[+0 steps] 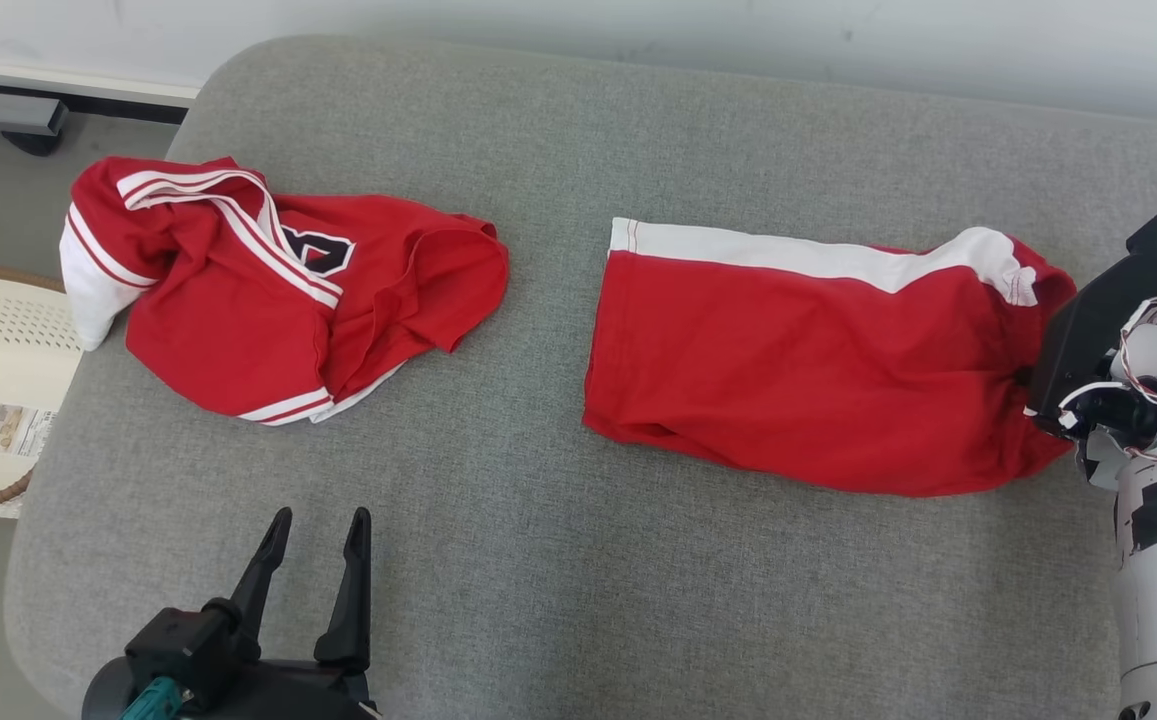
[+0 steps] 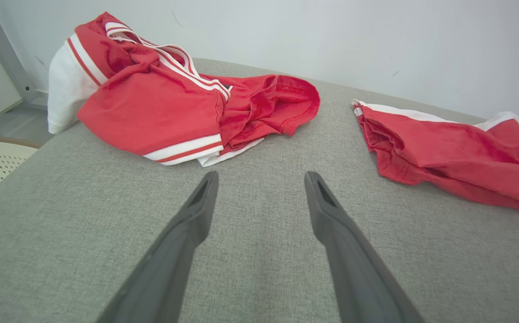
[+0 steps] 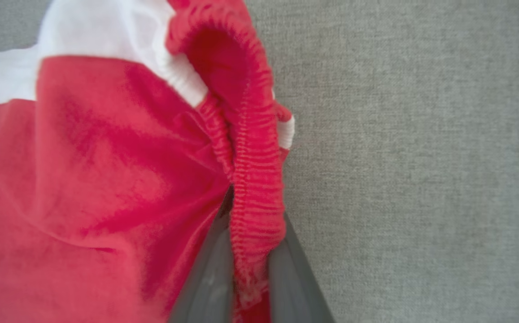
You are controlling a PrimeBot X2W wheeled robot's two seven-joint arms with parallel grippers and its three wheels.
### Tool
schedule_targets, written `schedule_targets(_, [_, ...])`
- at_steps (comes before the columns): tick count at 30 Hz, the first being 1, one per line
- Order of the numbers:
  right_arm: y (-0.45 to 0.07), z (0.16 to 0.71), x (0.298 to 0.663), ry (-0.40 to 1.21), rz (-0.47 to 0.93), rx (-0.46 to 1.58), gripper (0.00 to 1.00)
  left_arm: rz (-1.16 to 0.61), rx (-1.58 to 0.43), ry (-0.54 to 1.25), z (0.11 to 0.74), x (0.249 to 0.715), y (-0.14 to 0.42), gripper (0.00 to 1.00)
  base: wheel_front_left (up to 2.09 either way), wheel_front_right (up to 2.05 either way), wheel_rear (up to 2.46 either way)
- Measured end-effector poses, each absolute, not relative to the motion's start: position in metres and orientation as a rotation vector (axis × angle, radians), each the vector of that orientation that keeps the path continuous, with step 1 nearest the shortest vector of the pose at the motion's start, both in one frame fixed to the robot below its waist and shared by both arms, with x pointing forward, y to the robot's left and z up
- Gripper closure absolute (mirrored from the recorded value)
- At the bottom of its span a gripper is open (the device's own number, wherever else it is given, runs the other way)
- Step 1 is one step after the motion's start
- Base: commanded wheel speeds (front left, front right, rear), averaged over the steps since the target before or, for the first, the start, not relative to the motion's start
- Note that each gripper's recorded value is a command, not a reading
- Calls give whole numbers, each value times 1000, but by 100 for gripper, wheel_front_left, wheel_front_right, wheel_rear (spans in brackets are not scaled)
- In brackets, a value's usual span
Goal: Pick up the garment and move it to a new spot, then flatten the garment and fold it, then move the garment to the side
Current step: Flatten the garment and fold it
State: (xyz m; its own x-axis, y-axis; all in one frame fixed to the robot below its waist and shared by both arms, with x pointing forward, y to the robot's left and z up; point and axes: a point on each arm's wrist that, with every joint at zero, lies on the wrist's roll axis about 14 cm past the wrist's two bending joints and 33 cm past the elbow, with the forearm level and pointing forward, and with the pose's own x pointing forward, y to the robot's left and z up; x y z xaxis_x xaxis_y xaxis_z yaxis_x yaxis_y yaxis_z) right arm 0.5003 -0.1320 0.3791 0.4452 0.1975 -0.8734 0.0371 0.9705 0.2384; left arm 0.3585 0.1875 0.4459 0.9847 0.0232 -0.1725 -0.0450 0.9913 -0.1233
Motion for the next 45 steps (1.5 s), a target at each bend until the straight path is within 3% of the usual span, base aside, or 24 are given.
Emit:
schedule_targets(10, [-157, 386, 493, 1107, 25, 185, 100, 28, -136, 159, 450, 358, 185, 0, 0, 0, 0])
schedule_targets(30, [-256, 423, 468, 1095, -229, 66, 100, -7, -144, 144, 456, 357, 173, 0, 0, 0, 0])
schedule_targets(37, [-242, 431, 472, 1102, -176, 64, 100, 0, -146, 142, 456, 355, 174, 0, 0, 0, 0])
schedule_targets(45, [-182, 440, 488, 1086, -5, 59, 100, 9, -163, 139, 455, 353, 173, 0, 0, 0, 0])
